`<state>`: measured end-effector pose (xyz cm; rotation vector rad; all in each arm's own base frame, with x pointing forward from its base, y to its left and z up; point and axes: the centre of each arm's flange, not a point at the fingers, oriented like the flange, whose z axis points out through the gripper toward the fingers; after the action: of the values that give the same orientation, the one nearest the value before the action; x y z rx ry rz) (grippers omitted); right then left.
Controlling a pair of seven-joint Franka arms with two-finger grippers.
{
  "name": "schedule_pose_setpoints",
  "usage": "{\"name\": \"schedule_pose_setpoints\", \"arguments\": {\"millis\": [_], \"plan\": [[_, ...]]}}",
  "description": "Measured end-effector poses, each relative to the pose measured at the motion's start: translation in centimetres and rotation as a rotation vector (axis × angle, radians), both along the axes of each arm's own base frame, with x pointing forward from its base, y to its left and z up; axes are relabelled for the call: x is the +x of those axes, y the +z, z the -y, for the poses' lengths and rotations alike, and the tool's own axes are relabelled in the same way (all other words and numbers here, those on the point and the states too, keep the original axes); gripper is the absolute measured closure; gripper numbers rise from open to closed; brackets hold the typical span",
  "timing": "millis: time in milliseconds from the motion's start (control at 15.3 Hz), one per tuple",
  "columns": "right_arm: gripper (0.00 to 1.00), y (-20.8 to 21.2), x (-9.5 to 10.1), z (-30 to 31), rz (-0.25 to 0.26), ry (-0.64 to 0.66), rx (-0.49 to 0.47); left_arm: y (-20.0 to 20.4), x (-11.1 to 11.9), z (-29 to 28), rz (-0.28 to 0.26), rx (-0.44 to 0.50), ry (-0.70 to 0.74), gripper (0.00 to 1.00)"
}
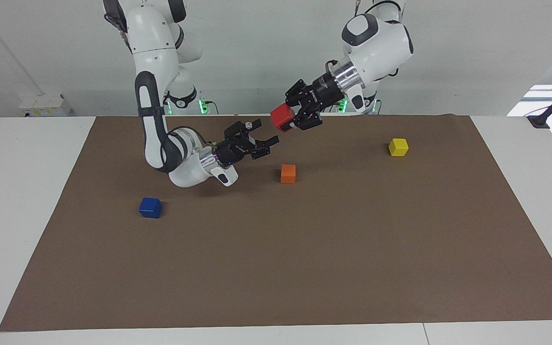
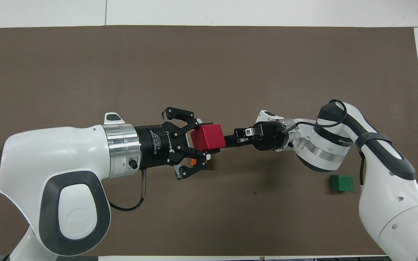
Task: Transfer red block to right arm and stack on blue block
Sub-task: 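Bring the red cube to the right gripper and close the right gripper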
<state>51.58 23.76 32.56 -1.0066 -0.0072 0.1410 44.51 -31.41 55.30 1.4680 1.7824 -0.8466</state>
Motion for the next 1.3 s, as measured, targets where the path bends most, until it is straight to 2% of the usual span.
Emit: {"name": "schedule_pose_setpoints", "arguments": {"millis": [522,1109,1174,1304], "plan": [[0.0,0.2,-0.2,-1.0,-0.003,0.001,0.012,-2.1,-1.3,1.3,0.042,0.032,-0.005,0.45],[0.0,0.4,-0.2,-1.8,-0.009,-0.014,0.022,-3.9,-1.9,2.8,0.046,0.051,0.003,0.45],[0.07,0.3,-0.2,-1.9,-0.011,-0.019,0.013,-3.9,-1.9,2.8,0.047,0.051,0.004,0.45],[0.29,0.2,0.0,-1.8,-0.013,-0.027,0.001,-3.9,-1.9,2.8,0.048,0.051,0.005,0.45]]}}
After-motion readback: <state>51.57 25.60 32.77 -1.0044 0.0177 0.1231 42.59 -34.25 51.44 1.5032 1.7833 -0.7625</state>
